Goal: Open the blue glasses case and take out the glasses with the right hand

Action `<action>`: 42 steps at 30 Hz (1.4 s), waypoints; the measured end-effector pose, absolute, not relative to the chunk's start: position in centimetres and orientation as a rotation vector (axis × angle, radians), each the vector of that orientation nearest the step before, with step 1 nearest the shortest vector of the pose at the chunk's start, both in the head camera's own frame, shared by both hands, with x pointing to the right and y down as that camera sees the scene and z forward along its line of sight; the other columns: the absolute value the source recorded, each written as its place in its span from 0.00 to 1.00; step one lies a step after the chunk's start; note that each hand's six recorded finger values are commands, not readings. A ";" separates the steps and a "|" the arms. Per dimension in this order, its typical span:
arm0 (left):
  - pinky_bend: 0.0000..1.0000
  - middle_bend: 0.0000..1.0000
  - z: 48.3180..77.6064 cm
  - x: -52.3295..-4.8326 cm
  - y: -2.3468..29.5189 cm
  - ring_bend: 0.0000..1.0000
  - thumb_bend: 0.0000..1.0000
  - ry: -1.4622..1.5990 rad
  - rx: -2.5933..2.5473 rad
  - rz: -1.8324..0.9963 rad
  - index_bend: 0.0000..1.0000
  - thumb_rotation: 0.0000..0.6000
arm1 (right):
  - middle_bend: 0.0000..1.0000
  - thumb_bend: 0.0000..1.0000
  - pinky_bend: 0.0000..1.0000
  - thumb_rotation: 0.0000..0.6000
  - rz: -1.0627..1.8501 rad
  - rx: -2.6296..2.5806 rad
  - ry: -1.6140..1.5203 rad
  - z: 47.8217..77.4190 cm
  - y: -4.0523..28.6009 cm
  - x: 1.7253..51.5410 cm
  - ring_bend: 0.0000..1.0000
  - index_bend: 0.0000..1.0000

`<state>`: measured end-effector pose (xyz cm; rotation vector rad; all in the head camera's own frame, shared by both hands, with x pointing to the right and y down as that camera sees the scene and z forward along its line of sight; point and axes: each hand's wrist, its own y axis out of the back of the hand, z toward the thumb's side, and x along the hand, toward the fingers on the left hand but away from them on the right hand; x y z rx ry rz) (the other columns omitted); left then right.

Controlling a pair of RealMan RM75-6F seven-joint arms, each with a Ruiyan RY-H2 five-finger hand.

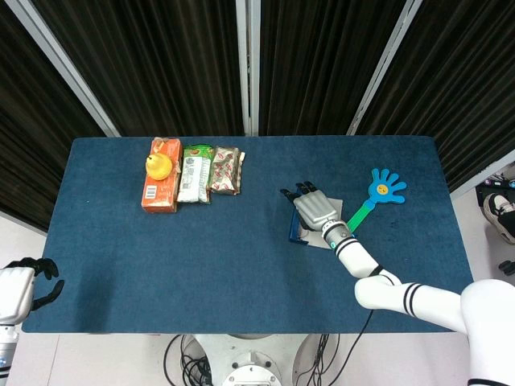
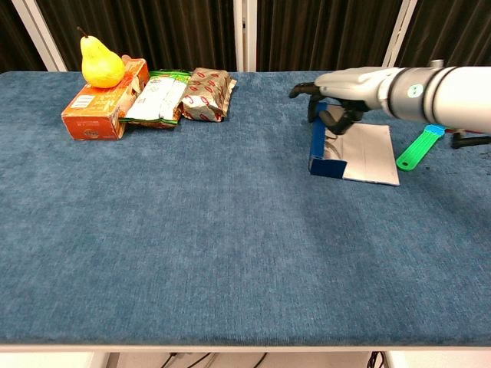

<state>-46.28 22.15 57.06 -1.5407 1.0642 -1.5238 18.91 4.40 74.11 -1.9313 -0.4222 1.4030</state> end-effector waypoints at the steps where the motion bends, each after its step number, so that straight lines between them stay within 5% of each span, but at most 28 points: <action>1: 0.51 0.58 57.1 -46.3 22.2 0.46 0.28 1.064 -1.540 -1.524 0.56 1.00 | 0.18 0.34 0.00 1.00 1.399 -1.933 -0.427 73.7 4.5 19.2 0.00 0.00; 3: 0.51 0.58 57.1 -46.2 22.2 0.46 0.28 1.062 -1.538 -1.524 0.56 1.00 | 0.15 0.22 0.00 1.00 1.379 -1.927 -0.437 72.9 4.6 19.7 0.00 0.00; 6: 0.51 0.58 57.0 -46.2 22.2 0.46 0.28 1.065 -1.535 -1.525 0.56 1.00 | 0.13 0.18 0.00 1.00 1.349 -1.924 -0.440 72.6 4.8 19.7 0.00 0.00; 26: 0.50 0.58 57.0 -46.3 22.2 0.46 0.28 1.068 -1.540 -1.524 0.56 1.00 | 0.12 0.18 0.00 1.00 1.259 -1.959 -0.397 74.3 6.0 15.0 0.00 0.00; 42: 0.50 0.58 57.1 -46.4 22.2 0.46 0.28 1.074 -1.550 -1.522 0.56 1.00 | 0.18 0.19 0.00 1.00 1.305 -1.987 -0.528 76.2 2.4 8.4 0.00 0.00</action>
